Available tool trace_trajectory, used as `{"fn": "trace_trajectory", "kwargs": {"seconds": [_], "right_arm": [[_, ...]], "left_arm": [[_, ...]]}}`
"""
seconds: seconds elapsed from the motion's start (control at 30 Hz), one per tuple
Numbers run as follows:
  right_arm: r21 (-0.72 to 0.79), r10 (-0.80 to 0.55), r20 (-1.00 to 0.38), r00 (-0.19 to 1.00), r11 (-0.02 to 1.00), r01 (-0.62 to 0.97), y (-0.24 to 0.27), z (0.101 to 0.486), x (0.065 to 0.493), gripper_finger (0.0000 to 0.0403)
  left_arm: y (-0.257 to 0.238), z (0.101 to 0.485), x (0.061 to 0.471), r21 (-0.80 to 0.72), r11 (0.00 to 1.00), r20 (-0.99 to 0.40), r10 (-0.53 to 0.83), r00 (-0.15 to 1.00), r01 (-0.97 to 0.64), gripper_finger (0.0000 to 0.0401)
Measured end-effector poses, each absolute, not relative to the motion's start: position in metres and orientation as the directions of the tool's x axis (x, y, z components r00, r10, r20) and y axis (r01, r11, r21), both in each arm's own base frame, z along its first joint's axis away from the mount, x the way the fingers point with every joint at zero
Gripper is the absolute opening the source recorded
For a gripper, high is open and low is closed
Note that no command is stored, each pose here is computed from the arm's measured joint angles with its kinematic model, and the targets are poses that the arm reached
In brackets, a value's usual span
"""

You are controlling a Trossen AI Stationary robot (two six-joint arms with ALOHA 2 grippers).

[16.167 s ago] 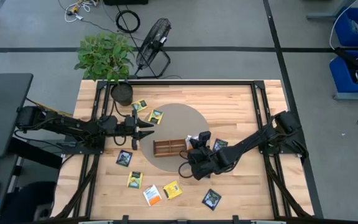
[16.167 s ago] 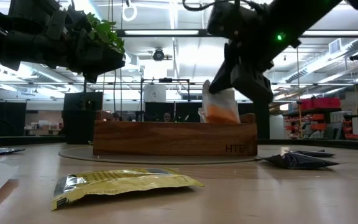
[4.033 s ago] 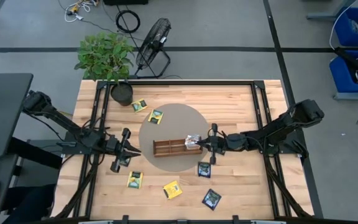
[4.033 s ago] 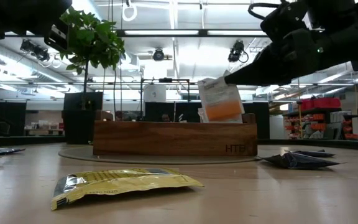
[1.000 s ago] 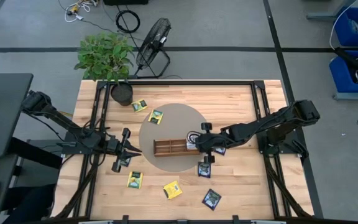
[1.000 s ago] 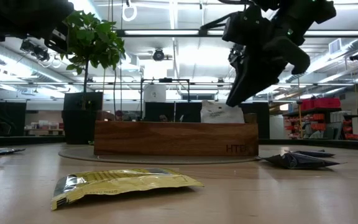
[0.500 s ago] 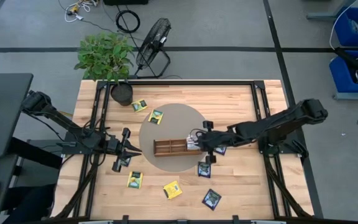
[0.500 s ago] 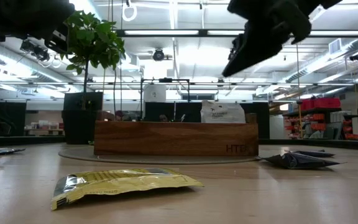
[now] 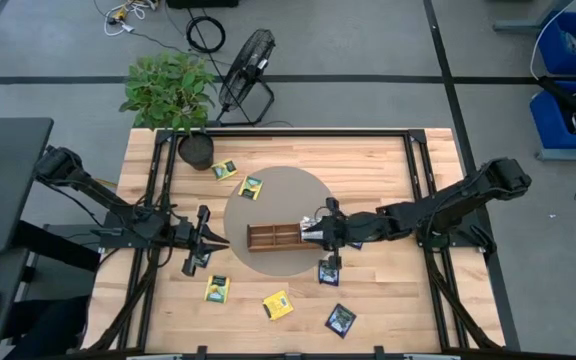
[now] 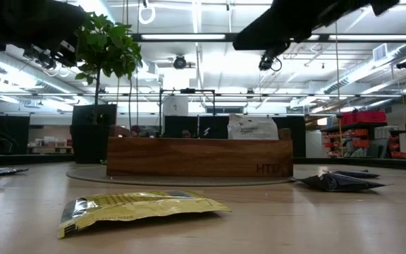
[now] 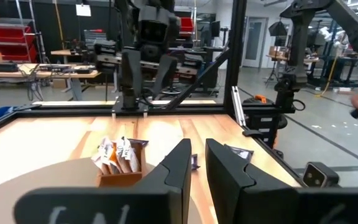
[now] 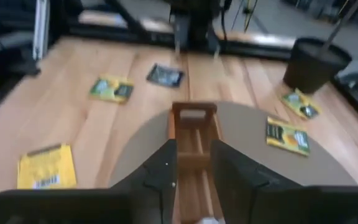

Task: Pick & Place Tea
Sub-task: Put the yellow tea bag into the middle section of the wooden organizer

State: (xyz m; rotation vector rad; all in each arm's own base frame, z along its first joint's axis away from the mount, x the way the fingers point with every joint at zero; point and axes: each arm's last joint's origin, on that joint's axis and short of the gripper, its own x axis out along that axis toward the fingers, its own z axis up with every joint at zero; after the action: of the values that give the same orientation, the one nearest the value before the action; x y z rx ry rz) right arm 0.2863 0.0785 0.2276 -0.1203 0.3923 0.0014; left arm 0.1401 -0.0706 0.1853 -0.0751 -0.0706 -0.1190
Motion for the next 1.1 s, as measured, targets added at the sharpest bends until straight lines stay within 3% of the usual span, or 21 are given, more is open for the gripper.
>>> {"fn": "trace_trajectory", "kwargs": {"seconds": [0.3,0.57,0.87,1.1], "right_arm": [[-0.082,-0.032,-0.184,0.982,0.997,0.017,0.076,0.2,0.26,0.0105],[-0.054,-0.112,-0.148,0.983,0.993,0.105,0.065,0.193,0.245,0.0105],[-0.031,-0.111,-0.179,0.978,0.994,0.107,0.065,0.191,0.244,0.0105],[-0.043,-0.105,-0.184,0.977,0.994,0.099,0.066,0.19,0.244,0.0105]], "left_arm": [[-0.07,0.184,0.14,-0.045,0.994,0.063,-0.099,0.993,0.102,0.0053],[-0.053,0.176,0.147,-0.019,0.994,-0.016,0.112,0.994,-0.112,0.0053],[-0.022,0.184,0.165,0.073,0.935,-0.335,0.351,0.874,-0.347,0.0053],[-0.006,0.19,0.165,0.185,0.928,-0.492,0.373,0.787,-0.324,0.0053]]}}
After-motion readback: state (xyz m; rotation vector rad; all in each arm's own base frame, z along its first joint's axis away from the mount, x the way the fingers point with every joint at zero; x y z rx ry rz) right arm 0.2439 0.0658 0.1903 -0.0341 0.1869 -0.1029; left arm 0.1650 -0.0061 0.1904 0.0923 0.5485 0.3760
